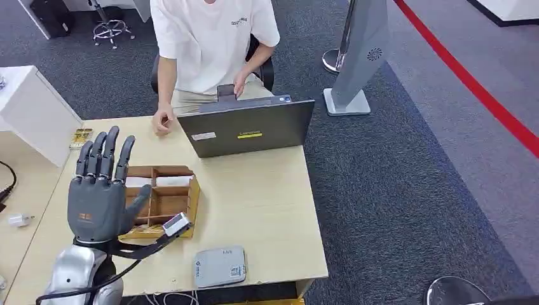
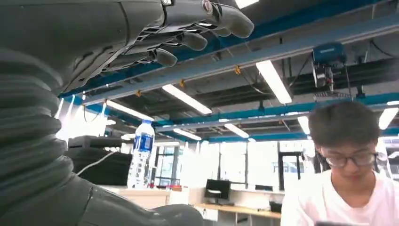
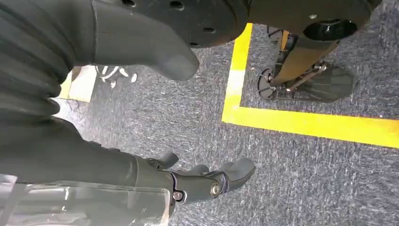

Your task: Pass the card to the sensor for recognition and then transmit it.

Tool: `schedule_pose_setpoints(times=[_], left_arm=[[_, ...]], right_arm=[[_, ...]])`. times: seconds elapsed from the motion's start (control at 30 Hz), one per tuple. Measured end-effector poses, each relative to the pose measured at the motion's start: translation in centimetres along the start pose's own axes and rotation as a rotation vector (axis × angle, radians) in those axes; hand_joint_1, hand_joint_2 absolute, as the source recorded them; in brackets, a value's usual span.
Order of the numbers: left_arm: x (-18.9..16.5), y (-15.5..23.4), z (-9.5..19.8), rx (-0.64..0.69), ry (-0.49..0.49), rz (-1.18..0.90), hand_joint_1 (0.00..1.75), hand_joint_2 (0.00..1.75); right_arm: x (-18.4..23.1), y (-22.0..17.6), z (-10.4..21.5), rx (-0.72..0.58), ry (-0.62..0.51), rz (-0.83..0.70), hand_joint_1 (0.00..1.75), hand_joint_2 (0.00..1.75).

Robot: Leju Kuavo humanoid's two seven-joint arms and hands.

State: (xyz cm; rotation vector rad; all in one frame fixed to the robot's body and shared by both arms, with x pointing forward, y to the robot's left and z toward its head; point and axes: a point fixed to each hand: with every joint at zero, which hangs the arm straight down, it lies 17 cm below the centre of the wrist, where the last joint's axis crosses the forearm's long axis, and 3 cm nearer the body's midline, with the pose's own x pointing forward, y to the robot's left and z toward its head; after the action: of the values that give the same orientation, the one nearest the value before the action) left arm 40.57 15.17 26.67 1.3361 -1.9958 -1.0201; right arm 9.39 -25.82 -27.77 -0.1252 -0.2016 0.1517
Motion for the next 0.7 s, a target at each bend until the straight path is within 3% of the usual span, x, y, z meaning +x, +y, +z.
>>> schedule_pose_setpoints(times=[0.43, 0.7], left_arm=[[1.7, -4.1, 6.4, -0.165, 0.069, 0.082, 0.0, 1.75], [2.5, -4.8, 7.8, -0.197, 0.071, 0.104, 0.0, 1.75]], right_arm=[[-0.3, -0.2, 0.0, -0.013, 0.018, -0.037, 0.0, 1.75], [-0.4, -0.5, -0.1, -0.02, 0.019, -0.033, 0.0, 1.75]])
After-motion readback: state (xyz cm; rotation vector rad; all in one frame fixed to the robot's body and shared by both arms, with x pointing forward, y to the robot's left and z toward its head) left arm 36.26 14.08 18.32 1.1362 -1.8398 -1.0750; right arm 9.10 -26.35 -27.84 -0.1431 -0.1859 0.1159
